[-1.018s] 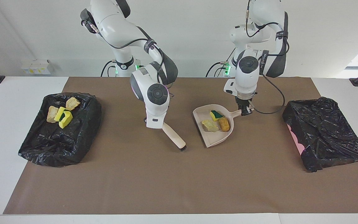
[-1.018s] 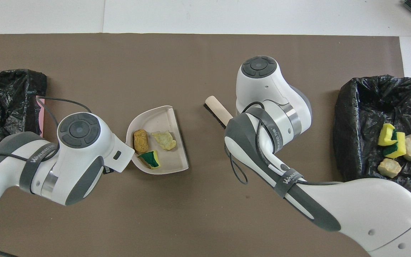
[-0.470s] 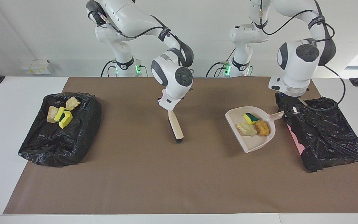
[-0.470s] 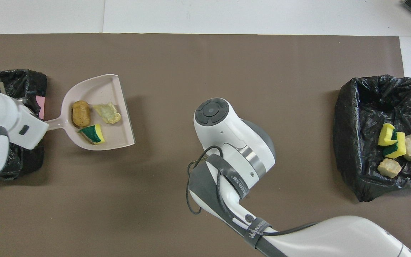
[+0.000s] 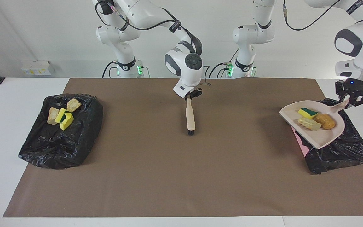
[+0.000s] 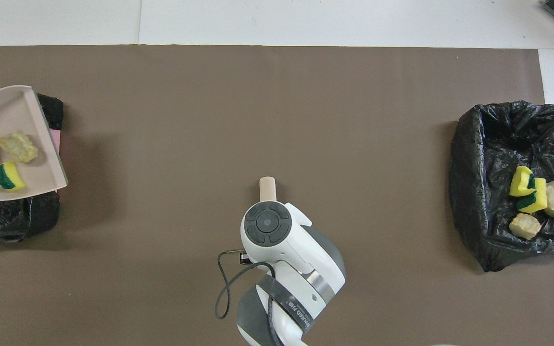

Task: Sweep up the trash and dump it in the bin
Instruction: 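Tip the dustpan into the bin while the right gripper sets down the brush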

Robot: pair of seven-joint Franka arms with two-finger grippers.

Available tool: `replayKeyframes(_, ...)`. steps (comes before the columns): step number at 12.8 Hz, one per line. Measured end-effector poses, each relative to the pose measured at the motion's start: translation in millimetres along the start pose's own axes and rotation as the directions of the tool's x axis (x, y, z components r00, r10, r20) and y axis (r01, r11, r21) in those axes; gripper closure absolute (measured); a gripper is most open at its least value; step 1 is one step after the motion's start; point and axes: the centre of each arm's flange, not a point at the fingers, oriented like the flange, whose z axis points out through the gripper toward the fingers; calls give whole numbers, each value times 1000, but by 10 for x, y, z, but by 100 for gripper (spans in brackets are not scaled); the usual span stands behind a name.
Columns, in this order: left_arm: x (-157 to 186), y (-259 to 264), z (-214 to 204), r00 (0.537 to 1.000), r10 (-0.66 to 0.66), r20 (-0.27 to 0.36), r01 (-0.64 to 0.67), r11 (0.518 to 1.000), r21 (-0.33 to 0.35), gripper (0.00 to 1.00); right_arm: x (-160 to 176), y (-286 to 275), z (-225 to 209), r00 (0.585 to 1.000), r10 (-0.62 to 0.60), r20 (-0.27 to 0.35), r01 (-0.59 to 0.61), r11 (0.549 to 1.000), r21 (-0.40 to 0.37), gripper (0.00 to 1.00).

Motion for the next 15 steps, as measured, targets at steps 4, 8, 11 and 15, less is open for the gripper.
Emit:
replayKeyframes(4, -673, -142, 59, 996, 32, 87, -37, 998, 52, 69, 16, 6, -21, 1000, 8, -6, -8, 1000, 7, 61)
replayKeyframes(8, -761, -252, 57, 947, 149, 285, -175, 982, 70, 69, 113, 77, -465, 1000, 28, 5, -28, 1000, -5, 12)
replayKeyframes(11, -765, -298, 44, 869, 248, 428, -284, 959, 22, 69, 289, 476, -1118, 997, 77, -22, -77, 997, 6, 0)
replayKeyframes(15, -770, -320, 5, 787, 267, 556, -316, 949, -8, 69, 523, 1376, -1702, 994, 62, -85, -59, 998, 28, 0)
